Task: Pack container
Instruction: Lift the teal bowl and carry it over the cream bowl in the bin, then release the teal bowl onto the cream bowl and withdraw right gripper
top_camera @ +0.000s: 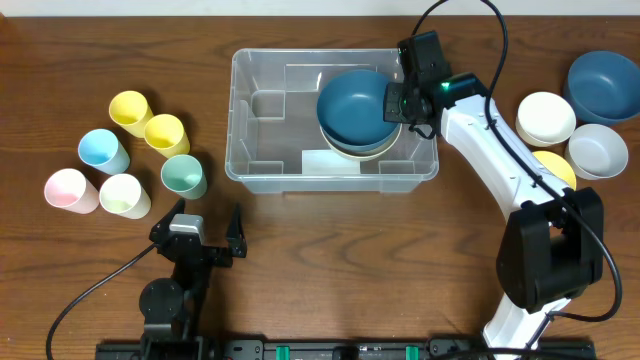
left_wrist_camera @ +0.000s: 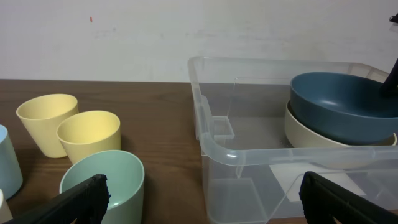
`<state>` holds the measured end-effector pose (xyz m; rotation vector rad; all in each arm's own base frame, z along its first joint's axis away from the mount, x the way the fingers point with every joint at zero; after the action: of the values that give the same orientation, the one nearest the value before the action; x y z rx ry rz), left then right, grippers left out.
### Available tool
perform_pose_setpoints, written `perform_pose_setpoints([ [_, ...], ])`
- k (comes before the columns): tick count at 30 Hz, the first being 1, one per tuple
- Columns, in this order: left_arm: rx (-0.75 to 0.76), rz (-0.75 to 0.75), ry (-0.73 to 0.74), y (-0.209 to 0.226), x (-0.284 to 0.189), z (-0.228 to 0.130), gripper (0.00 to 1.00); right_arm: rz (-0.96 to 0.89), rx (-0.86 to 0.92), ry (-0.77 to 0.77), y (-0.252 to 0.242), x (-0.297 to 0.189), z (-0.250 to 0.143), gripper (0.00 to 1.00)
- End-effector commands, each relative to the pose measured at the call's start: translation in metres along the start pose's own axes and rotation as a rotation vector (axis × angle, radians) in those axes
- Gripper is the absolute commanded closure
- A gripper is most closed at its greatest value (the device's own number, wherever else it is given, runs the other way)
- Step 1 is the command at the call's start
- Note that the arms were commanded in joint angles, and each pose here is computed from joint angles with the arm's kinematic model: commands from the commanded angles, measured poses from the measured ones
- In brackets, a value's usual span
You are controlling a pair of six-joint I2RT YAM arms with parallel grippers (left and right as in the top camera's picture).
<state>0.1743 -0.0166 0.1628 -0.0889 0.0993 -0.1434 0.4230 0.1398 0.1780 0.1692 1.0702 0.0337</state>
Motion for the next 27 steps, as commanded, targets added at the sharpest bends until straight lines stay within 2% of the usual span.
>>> perform_pose_setpoints([
  [1,0.011,-0.007,0.046,0.0,0.001,-0.012,0.02,0.005,-0.009,0.0,0.004,0.0,0.0,0.99],
  [3,0.011,-0.007,0.045,0.0,0.001,-0.012,0.02,0.004,-0.01,0.001,0.004,0.0,-0.001,0.97],
  [4,0.011,-0.007,0.045,0.0,0.001,-0.012,0.02,0.004,-0.016,0.002,0.004,0.0,-0.001,0.86],
  [7,0.011,-0.007,0.045,0.0,0.001,-0.012,0.02,0.003,-0.028,0.005,0.004,0.0,-0.002,0.42],
  [8,0.011,-0.007,0.045,0.0,0.001,-0.012,0.02,0.002,-0.031,0.006,0.003,0.0,-0.002,0.37],
  [12,0.011,-0.007,0.045,0.0,0.001,-0.012,0.02,0.003,-0.032,0.006,0.003,0.0,-0.002,0.36],
  [20,0.011,-0.007,0.045,0.0,0.001,-0.012,0.02,0.026,-0.047,-0.002,0.006,-0.004,0.001,0.45],
  [23,0.011,-0.007,0.045,0.0,0.001,-0.012,0.02,0.076,-0.076,-0.039,0.013,-0.023,0.011,0.45],
  [27,0.011,-0.007,0.045,0.0,0.001,-0.012,0.02,0.084,-0.065,-0.161,0.011,-0.078,0.038,0.43],
])
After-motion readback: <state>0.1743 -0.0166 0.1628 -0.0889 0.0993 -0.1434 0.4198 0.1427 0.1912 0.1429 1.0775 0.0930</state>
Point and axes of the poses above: each gripper's point midway between its finger pads, its own x axis out along the fingers, its own y axis along the line the jaws close on, z = x × y, the point moved 7 cm from there along -x, back along the fingers
